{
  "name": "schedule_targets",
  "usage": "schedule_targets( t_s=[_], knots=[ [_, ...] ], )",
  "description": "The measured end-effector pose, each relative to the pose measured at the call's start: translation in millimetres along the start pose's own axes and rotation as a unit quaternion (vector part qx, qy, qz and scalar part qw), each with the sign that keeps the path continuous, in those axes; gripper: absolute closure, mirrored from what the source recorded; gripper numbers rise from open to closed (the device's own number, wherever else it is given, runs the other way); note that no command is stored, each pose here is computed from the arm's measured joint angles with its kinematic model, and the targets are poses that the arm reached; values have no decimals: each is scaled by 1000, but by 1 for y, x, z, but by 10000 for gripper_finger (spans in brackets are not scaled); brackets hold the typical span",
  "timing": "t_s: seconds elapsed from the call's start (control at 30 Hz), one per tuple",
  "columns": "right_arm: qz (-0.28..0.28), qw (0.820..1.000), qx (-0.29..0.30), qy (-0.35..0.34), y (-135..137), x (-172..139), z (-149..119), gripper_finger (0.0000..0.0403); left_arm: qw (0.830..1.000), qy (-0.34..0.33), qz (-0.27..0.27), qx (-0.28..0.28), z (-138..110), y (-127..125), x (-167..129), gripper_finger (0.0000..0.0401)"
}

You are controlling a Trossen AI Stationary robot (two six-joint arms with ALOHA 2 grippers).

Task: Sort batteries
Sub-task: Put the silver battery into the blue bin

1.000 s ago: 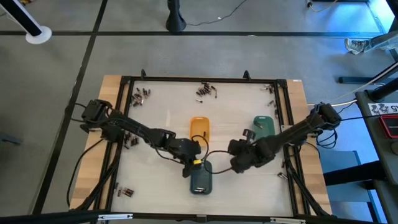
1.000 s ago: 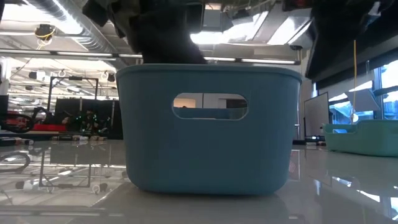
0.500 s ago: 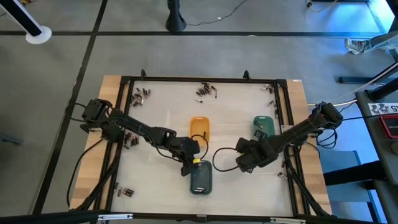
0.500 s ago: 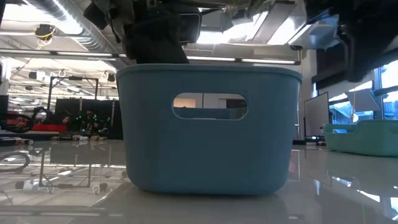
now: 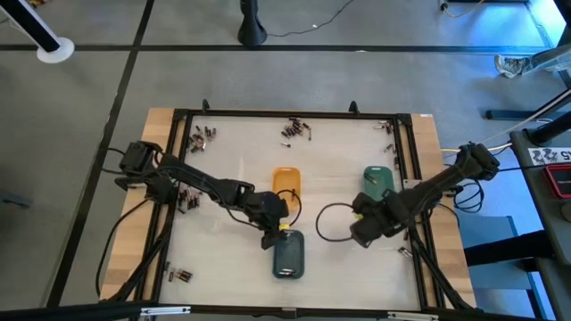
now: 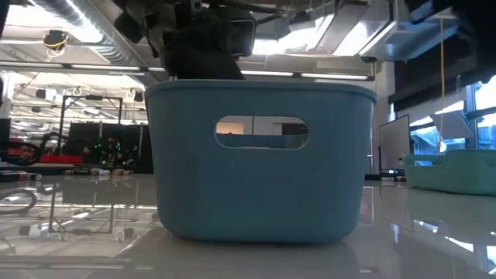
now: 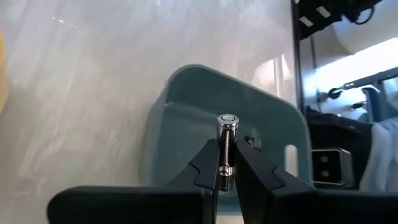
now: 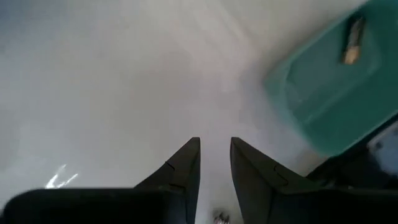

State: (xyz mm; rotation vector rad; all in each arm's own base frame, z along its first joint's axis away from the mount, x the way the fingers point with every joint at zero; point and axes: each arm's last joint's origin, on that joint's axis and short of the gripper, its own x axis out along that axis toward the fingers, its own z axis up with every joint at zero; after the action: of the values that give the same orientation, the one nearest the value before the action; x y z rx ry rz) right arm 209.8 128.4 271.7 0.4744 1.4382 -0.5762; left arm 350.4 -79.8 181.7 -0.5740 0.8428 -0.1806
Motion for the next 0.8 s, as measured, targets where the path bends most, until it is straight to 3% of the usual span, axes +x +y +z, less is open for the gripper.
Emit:
schedule_targets(
  t_s=[0.17,0.43,0.8],
  knots=[
    [5,1000,7,18,7,-2,-25,313,1000,-5,6,14,-1,-1,1,374],
    [-40,997,57,45,4,12,-66,313,999,-16,1,27,-1,-5,2,369],
    [-27,991,65,114,1,54,-106,313,998,-26,-3,51,-5,-15,4,312]
  ],
)
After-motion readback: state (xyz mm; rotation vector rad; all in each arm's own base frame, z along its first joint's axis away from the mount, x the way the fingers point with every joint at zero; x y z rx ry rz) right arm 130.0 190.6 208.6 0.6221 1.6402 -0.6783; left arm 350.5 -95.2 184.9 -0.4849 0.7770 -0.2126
